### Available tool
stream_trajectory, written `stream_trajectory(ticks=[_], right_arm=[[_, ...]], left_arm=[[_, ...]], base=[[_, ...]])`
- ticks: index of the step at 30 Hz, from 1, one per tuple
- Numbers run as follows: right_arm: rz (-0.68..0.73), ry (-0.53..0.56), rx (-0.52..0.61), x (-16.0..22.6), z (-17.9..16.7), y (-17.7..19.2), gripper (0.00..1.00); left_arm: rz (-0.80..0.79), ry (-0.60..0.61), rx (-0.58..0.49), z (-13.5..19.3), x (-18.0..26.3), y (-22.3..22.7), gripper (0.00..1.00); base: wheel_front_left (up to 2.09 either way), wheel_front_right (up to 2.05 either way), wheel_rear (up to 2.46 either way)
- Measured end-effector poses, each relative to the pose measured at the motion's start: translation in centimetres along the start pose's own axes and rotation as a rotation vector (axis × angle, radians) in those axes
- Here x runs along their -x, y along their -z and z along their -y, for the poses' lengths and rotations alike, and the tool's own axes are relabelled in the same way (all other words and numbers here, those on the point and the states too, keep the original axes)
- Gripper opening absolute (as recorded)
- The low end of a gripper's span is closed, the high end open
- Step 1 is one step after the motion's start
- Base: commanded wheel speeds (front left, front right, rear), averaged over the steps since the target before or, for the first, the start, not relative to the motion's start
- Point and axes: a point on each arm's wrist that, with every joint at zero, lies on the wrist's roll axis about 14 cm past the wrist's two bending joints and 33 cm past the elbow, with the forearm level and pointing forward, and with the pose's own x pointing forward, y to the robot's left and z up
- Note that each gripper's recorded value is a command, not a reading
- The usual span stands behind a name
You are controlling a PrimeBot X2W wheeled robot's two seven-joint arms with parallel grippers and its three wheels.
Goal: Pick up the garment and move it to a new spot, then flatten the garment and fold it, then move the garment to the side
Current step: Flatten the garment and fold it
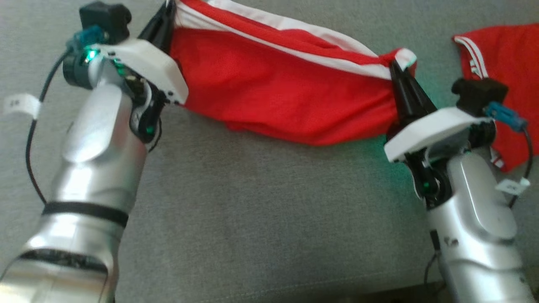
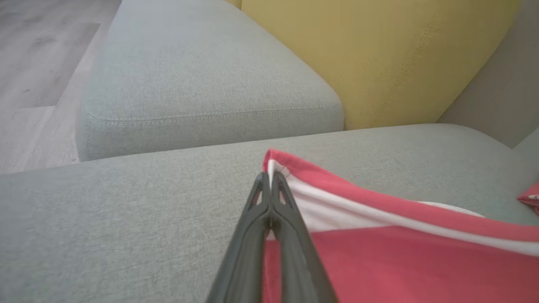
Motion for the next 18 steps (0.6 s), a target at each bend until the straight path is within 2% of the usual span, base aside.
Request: stream_trajectory(ticks=[4,5,6,7,8,9,10,18], right_arm=[[-0.01,0.017,-0.007,-0.8,0.9,0.6,0.0],[-0.013,0.021,-0.011,-0.9,1.1,0.8,0.16],[-0.016,0.024,-0.011,-1.0,1.3,1.0,0.16],[-0.018,0.026,-0.012,-1.1,1.4,1.1,0.6],[-0.017,0.029,-0.014,-1.2,1.6,1.3,1.0],[-0.017,0.032,-0.014,-1.3,1.7,1.3,1.0],[-0.016,0.035,-0.013,-1.3,1.8,1.4,1.0],[0.089,-0.01,0.036,-1.0,0.3,-0.6,1.0]], left_arm=[[-0.047,-0.001,0.008,-0.1,-1.6,1.9,0.0],[-0.059,-0.001,0.008,0.0,-1.9,2.3,0.0],[-0.075,0.001,0.006,0.0,-2.2,2.8,0.0],[-0.082,0.002,0.006,0.1,-2.5,3.1,0.22],[-0.082,0.006,0.007,0.2,-2.7,3.2,0.34],[-0.081,0.005,0.016,0.3,-2.9,3.3,0.64],[-0.077,0.003,0.025,0.4,-3.1,3.2,1.0],[-0.039,-0.018,0.04,-0.2,-3.0,1.9,1.0]], base=[[0.0,0.0,0.0],[0.0,0.0,0.0],[0.0,0.0,0.0],[0.0,0.0,0.0],[0.0,0.0,0.0],[0.0,0.0,0.0],[0.0,0.0,0.0],[0.0,0.0,0.0]])
